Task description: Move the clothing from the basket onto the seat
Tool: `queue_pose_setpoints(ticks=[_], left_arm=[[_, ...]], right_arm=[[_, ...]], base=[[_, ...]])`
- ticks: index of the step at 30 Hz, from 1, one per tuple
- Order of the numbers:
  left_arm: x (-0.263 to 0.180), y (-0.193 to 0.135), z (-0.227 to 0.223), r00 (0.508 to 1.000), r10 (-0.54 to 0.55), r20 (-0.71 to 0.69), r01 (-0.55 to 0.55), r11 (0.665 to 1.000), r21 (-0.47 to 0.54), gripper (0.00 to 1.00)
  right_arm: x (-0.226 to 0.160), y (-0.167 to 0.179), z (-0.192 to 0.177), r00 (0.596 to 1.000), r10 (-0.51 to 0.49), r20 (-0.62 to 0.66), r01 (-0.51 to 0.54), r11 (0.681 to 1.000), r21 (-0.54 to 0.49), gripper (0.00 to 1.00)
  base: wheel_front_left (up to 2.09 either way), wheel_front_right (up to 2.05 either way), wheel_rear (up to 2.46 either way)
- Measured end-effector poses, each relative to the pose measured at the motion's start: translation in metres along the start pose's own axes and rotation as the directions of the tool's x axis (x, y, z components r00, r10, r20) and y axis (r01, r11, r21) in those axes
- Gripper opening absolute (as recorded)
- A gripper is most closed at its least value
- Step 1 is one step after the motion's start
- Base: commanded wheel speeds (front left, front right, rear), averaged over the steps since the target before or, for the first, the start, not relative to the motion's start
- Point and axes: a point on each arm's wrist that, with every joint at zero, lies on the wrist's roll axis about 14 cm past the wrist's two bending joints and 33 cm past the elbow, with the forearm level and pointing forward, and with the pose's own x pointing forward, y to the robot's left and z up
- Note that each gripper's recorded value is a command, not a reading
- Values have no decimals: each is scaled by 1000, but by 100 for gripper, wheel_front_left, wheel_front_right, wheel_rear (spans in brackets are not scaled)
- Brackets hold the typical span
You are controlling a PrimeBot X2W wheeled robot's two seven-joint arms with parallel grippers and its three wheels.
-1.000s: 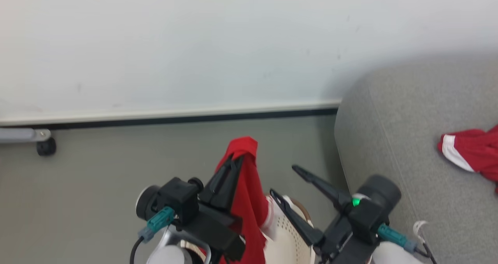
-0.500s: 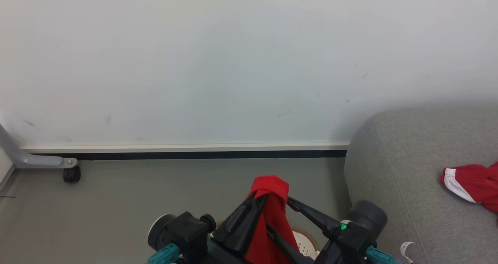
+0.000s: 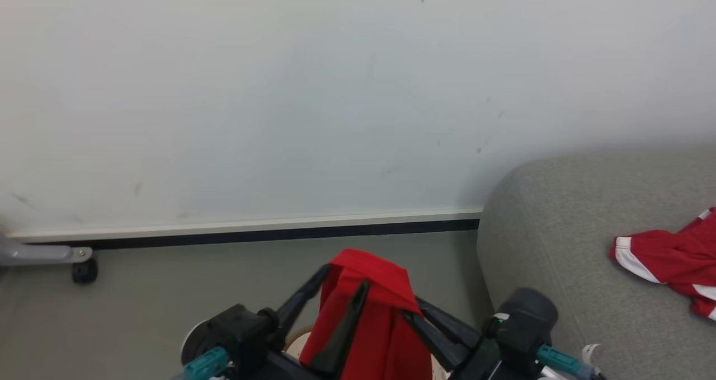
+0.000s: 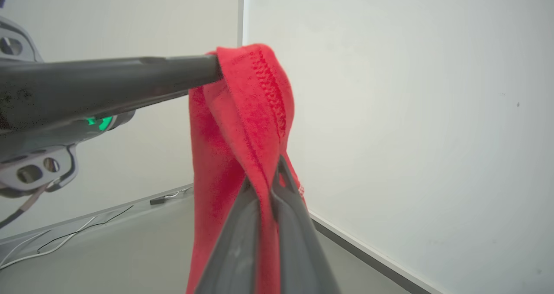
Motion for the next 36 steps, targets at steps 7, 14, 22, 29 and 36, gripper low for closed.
queue_pose_setpoints(ticks=[7, 14, 22, 29, 36], left_arm=[[-17, 2, -40, 994, 13, -111, -15, 1000, -21, 100], [-13, -22, -66, 984, -60, -170, 47, 996, -78, 100], [0, -69, -84, 961, -204, -189, 170, 968, -183, 100], [8, -85, -108, 926, -276, -259, 217, 947, -236, 100], [23, -83, -133, 891, -307, -334, 221, 937, -272, 100]], right_arm=[[-27, -27, 20, 992, -116, 43, 118, 992, -42, 0], [-73, -60, 26, 954, -297, 44, 299, 953, -48, 0], [-146, -134, 62, 809, -581, 93, 588, 805, -77, 0], [-211, -211, 88, 598, -793, 117, 798, 602, 0, 0], [-266, -296, 95, 346, -935, 77, 933, 352, 73, 0]], base=[[0, 0, 0], [0, 0, 0], [0, 0, 0], [0, 0, 0], [0, 0, 0]])
